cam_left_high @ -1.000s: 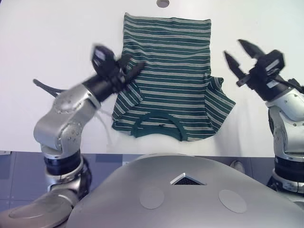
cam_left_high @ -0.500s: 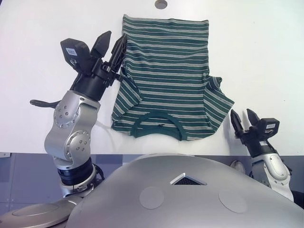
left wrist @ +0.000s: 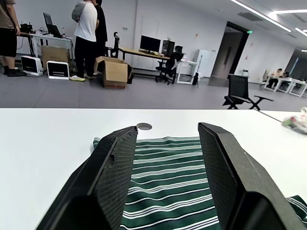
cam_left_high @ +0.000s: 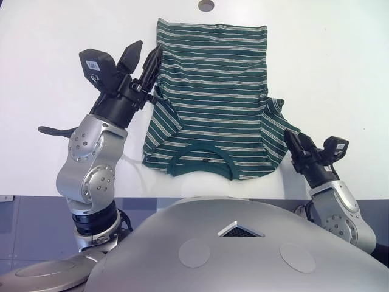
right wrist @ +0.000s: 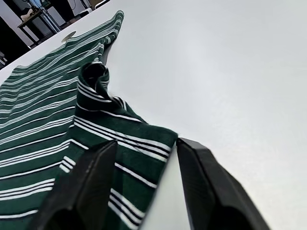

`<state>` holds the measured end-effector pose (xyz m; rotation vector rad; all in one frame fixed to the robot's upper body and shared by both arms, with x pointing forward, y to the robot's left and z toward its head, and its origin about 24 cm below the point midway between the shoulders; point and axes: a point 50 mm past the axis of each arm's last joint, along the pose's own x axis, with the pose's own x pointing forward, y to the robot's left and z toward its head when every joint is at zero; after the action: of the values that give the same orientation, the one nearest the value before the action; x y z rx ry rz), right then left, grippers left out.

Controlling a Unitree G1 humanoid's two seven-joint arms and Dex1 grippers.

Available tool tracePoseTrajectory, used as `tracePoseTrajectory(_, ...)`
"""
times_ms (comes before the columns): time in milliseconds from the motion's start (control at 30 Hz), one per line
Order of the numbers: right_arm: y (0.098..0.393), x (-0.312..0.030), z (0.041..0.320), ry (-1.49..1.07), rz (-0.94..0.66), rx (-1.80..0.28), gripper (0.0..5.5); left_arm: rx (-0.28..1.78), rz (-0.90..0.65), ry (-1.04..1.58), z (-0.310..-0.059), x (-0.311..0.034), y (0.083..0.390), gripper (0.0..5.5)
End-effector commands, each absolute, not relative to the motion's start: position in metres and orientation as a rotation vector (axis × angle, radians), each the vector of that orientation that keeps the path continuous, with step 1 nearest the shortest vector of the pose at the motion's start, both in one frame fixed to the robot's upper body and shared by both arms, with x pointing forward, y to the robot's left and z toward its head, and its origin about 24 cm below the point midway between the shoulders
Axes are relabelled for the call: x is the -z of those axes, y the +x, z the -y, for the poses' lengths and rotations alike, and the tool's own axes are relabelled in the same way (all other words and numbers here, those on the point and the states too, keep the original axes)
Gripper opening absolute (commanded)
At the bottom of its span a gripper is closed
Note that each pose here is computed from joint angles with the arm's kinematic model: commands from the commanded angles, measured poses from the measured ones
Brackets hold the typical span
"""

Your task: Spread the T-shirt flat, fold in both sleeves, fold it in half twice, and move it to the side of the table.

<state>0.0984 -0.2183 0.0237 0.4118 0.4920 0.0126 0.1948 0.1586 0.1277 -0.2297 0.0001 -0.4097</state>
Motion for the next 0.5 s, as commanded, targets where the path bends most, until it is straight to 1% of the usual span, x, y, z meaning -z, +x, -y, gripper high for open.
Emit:
tracePoseTrajectory(33,0.095,-0.017,0.219,0.402,-0.541,0.002,1.66,0.397,-0.001,-0.23,-0.159,-0.126,0.195,2.33)
tracePoseTrajectory(100,0.096,-0.017,0.22,0.397,-0.531,0.003,1.2,0.394,-0.003,-0.232,-0.159,-0.126,0.195,2.33)
tracePoseTrajectory(133,0.096,-0.017,0.22,0.395,-0.526,0.004,1.09,0.393,-0.003,-0.233,-0.158,-0.126,0.195,2.33)
tracePoseTrajectory(300,0.099,-0.02,0.222,0.364,-0.486,0.003,0.11,0.392,-0.009,-0.24,-0.157,-0.125,0.195,2.33)
tracePoseTrajectory(333,0.101,-0.022,0.223,0.355,-0.475,0.0,0.02,0.392,-0.011,-0.242,-0.157,-0.125,0.195,2.33)
tracePoseTrajectory(433,0.107,-0.031,0.224,0.309,-0.417,-0.039,0.02,0.388,-0.016,-0.245,-0.155,-0.125,0.192,2.33)
tracePoseTrajectory(500,0.113,-0.042,0.222,0.269,-0.376,-0.111,0.02,0.388,-0.022,-0.252,-0.153,-0.126,0.189,2.33)
